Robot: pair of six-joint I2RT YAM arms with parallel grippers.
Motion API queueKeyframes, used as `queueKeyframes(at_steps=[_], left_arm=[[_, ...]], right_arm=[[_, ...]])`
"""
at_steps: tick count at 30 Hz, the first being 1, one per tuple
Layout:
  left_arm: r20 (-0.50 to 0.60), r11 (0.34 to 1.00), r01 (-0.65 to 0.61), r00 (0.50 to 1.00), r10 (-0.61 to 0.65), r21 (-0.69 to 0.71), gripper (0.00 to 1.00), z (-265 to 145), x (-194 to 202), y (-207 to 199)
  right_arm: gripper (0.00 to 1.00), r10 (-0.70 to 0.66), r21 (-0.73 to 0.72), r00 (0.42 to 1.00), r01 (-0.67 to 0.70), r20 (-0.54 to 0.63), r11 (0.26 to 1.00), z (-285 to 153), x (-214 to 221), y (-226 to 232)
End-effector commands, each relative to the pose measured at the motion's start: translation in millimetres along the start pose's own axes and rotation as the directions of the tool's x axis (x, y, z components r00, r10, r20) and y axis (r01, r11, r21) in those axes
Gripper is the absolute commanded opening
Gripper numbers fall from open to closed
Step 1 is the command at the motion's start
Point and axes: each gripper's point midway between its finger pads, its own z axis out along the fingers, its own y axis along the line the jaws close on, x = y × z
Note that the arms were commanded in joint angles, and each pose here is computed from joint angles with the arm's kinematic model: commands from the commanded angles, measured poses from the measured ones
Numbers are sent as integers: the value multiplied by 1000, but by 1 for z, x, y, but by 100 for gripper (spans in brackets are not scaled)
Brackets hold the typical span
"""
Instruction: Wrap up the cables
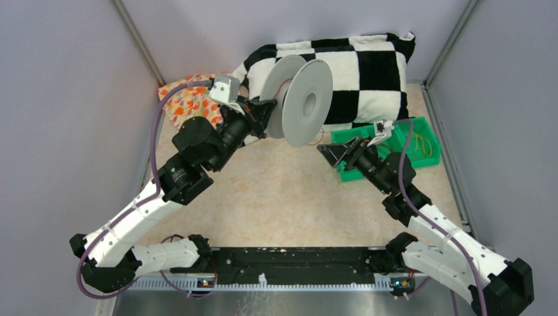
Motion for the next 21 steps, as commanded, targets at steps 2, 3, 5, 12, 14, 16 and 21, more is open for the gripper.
queueKeyframes(at_steps=[2,3,5,12,14,16,21], left_arm=[[161,997,56,985,-64,53,0,-1,-49,-13],[162,997,58,985,-66,55,0,-2,-50,-13],[163,997,60,984,-68,53,0,-3,-50,-13],[158,997,62,985,-69,52,0,-2,-46,-12],[158,997,56,985,-63,47,0,-2,-47,-11],[158,998,49,986,-54,36,0,-2,-47,-9],[161,997,58,986,-50,-42,0,3,-46,4]], right_arm=[[79,-16,-109,998,22,54,994,15,-22,32],[80,-20,-106,998,27,62,994,17,-24,31],[79,-21,-103,996,30,82,994,20,-29,31],[61,5,-87,994,4,109,996,40,-31,25],[49,29,-102,993,-17,111,995,46,-29,24],[25,47,-105,993,-36,105,994,49,-25,22],[0,38,-32,998,-37,44,999,45,-11,7]])
